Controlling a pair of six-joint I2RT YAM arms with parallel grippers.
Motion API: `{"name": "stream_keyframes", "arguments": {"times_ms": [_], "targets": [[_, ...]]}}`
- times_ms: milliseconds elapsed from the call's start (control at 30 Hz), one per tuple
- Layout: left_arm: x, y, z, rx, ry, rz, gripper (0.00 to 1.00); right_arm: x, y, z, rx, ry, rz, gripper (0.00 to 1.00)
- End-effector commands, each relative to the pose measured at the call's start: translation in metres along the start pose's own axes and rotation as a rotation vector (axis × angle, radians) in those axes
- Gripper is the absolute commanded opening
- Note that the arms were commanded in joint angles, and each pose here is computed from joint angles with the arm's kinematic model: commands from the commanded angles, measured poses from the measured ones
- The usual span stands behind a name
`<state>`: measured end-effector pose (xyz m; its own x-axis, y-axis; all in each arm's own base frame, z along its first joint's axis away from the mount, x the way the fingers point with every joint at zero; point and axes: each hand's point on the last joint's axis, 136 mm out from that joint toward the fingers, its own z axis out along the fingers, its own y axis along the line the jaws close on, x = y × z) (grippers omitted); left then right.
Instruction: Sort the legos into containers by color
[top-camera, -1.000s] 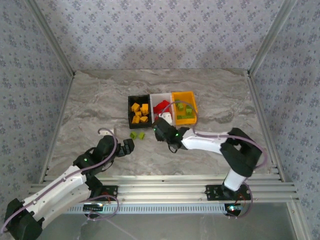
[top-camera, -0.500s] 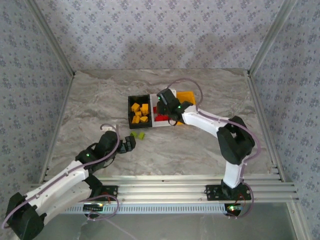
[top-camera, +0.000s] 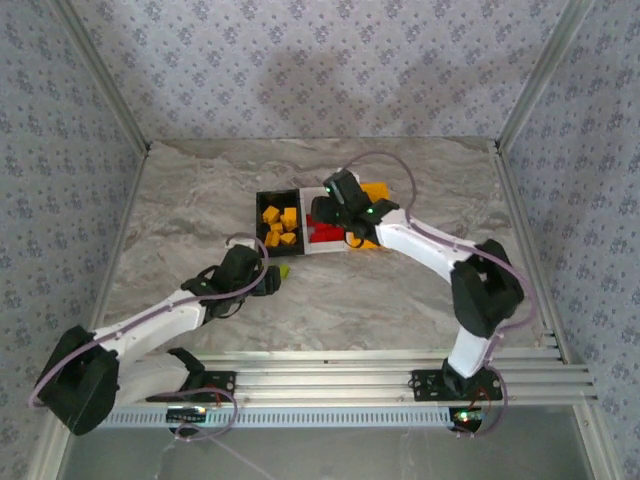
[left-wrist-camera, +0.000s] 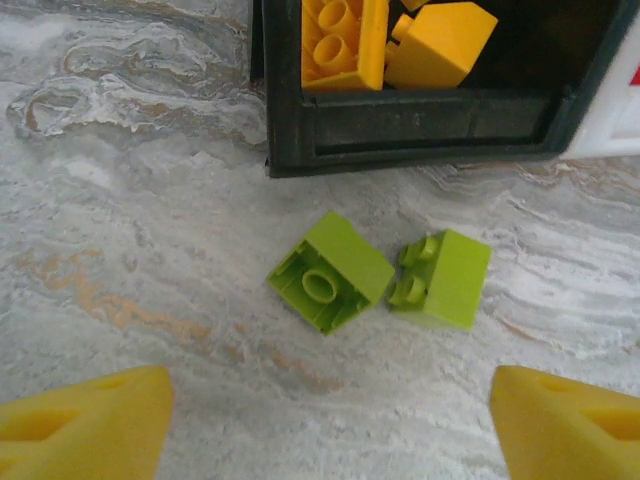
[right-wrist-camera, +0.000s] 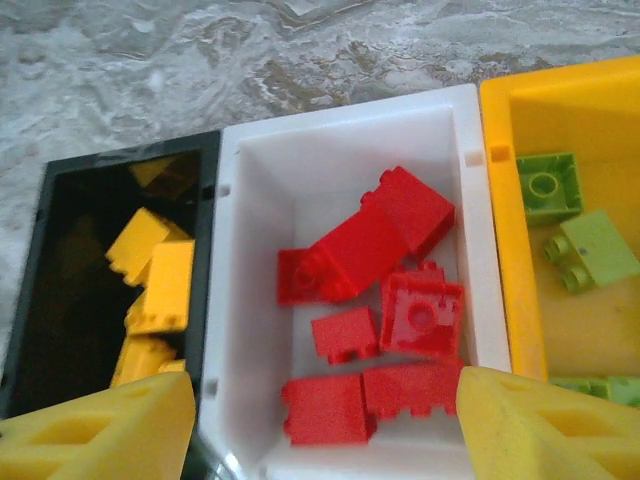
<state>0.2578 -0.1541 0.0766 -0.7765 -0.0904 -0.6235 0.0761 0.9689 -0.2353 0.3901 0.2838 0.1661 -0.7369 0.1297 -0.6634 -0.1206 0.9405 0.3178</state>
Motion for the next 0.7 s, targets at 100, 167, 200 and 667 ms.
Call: {"name": "stream_keyframes", "arguments": {"times_ms": [100, 167, 200, 667], "targets": [[-0.036, -0.019, 0.015, 0.065, -0.097, -0.009, 0.76, 0.017, 0.002, -0.029, -0.035, -0.035, 0.016, 0.72], [-0.036, -0.013, 0.024, 0.033, -0.081, -0.018, 0.73, 0.020, -0.001, -0.034, -0.032, -0.041, 0.016, 0.72], [-0.034, -0.008, 0.028, 0.007, -0.071, -0.025, 0.71, 0.020, -0.001, -0.037, -0.037, -0.047, 0.016, 0.72], [-0.005, 0.017, 0.059, -0.108, 0.014, -0.008, 0.63, 0.022, -0.005, -0.051, -0.024, -0.068, 0.009, 0.72]]}}
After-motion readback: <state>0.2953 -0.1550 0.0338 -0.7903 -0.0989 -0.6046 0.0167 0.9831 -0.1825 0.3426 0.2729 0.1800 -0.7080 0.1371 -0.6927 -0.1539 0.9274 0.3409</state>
